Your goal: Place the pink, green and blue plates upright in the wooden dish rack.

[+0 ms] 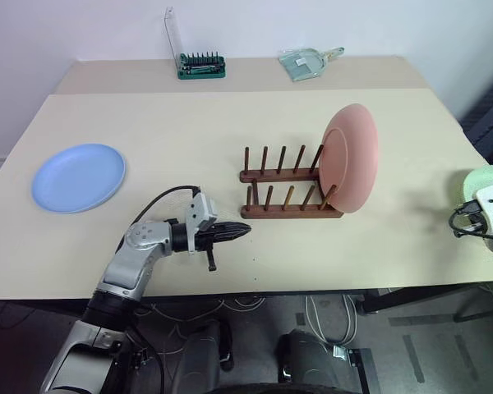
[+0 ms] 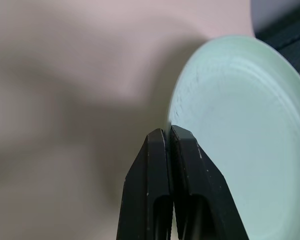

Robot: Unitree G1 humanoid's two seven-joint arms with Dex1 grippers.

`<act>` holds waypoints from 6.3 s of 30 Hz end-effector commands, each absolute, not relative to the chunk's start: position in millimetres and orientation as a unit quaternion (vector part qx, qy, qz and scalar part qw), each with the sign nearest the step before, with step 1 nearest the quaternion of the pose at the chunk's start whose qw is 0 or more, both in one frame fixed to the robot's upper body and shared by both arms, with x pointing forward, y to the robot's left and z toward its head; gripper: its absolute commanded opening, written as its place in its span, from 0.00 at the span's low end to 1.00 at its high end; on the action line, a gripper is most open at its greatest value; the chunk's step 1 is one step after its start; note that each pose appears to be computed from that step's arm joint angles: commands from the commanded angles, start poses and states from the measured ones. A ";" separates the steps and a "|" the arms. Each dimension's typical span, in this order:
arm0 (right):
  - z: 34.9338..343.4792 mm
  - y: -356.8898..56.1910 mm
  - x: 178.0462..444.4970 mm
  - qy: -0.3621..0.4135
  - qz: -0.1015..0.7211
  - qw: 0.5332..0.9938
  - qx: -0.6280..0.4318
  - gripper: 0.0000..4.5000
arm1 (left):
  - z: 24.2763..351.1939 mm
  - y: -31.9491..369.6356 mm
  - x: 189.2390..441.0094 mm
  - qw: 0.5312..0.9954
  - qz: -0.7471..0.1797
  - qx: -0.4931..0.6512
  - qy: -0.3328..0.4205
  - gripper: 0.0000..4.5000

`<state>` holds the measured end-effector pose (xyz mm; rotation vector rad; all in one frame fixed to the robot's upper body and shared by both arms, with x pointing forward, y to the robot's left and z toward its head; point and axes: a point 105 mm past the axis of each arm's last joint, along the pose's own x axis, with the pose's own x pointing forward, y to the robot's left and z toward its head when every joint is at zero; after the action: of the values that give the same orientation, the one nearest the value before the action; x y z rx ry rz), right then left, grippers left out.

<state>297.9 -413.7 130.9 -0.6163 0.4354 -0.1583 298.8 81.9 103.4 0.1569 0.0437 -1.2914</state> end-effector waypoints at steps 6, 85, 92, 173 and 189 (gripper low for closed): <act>226.4 -370.8 305.8 0.069 -0.056 0.937 -0.337 0.02 | 128.8 96.6 302.8 0.803 -0.592 0.068 -0.012 0.00; 253.9 -117.6 286.2 -0.085 0.367 0.828 0.416 0.02 | 159.1 115.8 314.9 0.847 -0.526 0.063 -0.038 0.00; 250.4 -118.5 286.6 -0.078 0.362 0.826 0.424 0.20 | 158.0 116.5 314.9 0.846 -0.528 0.063 -0.038 0.00; 282.6 -65.8 274.1 -0.119 0.549 0.776 -0.285 1.00 | 170.5 414.0 322.2 0.945 0.301 -0.029 0.123 0.99; 272.7 -63.9 277.4 -0.107 0.552 0.772 -0.297 1.00 | 152.3 395.9 322.4 0.934 0.292 -0.153 0.139 0.80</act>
<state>280.4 -65.0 263.8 -0.6212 -0.1784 1.2100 322.4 390.2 127.3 -0.3121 0.3881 0.5831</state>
